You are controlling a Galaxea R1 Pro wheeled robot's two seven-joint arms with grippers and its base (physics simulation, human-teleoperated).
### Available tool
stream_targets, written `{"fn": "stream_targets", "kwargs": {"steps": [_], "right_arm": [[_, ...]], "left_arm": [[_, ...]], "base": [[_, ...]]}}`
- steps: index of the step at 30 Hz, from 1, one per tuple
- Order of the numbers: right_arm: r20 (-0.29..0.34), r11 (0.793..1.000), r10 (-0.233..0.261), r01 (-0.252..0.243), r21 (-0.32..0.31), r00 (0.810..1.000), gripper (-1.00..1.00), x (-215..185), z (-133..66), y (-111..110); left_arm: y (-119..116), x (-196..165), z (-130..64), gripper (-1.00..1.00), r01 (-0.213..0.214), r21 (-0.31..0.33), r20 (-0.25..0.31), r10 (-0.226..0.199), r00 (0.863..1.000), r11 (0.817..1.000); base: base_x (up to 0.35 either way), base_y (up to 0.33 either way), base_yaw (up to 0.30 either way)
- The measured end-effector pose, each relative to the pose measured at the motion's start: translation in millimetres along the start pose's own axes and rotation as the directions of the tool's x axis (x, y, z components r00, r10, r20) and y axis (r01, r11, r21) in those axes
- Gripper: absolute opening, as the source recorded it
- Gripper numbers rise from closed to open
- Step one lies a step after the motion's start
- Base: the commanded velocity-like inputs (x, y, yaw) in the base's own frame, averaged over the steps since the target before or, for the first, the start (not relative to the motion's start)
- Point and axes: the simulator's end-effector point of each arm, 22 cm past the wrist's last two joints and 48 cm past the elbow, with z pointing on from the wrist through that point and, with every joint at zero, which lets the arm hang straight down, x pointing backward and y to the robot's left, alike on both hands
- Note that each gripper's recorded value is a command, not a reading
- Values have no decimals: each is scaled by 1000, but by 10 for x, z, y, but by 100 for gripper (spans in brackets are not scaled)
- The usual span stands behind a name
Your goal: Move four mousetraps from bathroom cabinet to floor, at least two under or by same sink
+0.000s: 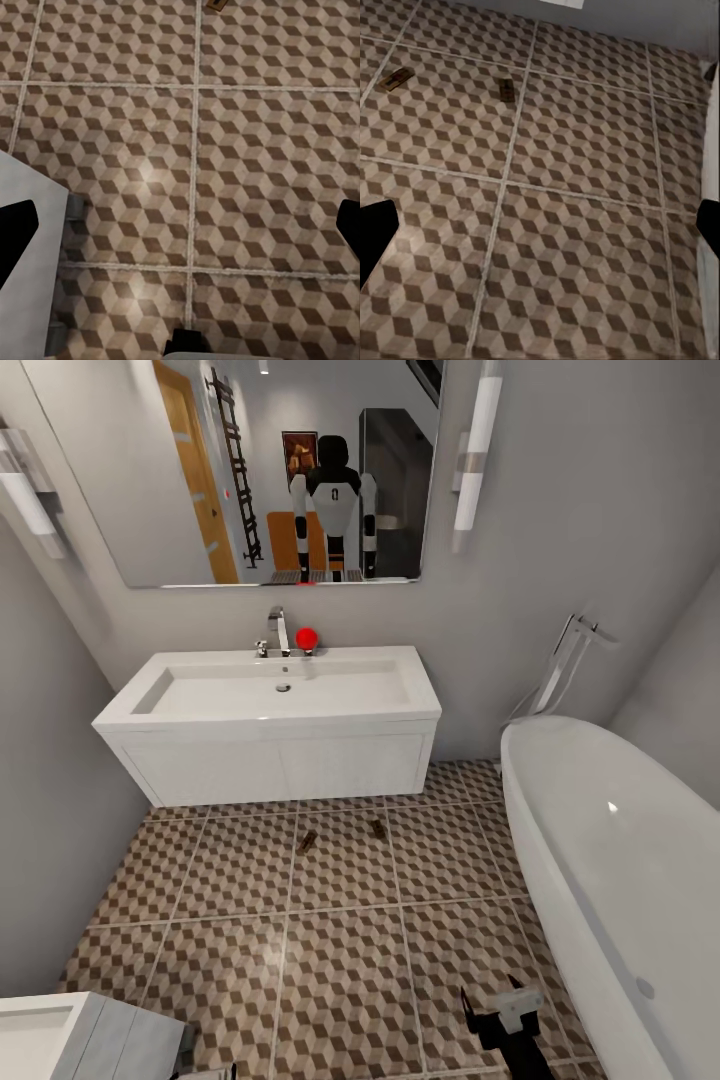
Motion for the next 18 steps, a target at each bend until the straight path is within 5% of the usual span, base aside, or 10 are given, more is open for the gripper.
{"fn": "stream_targets", "kwargs": {"steps": [5, 8, 14, 18], "right_arm": [[-17, 997, -16, 17, 75, 1000, 100, 108, -66, -520], [-52, 989, 17, -9, 151, 999, 100, 329, -255, -837], [-72, 980, 57, -42, 193, 996, 100, 526, -446, -917], [-79, 982, 95, -80, 173, 992, 100, 569, -463, -637]], "left_arm": [[2, -1, 0, 100, 0, -1, 0, 0, 1000, 1000], [5, -3, 2, 100, 1, -3, 1, -1, 1000, 1000], [13, 3, 0, 100, 1, -6, -1, -1, 1000, 1000], [8, 4, -1, 100, 2, -6, -2, -2, 1000, 1000]], "base": [[0, 0, 0], [0, 0, 0], [0, 0, 0], [0, 0, 0]]}}
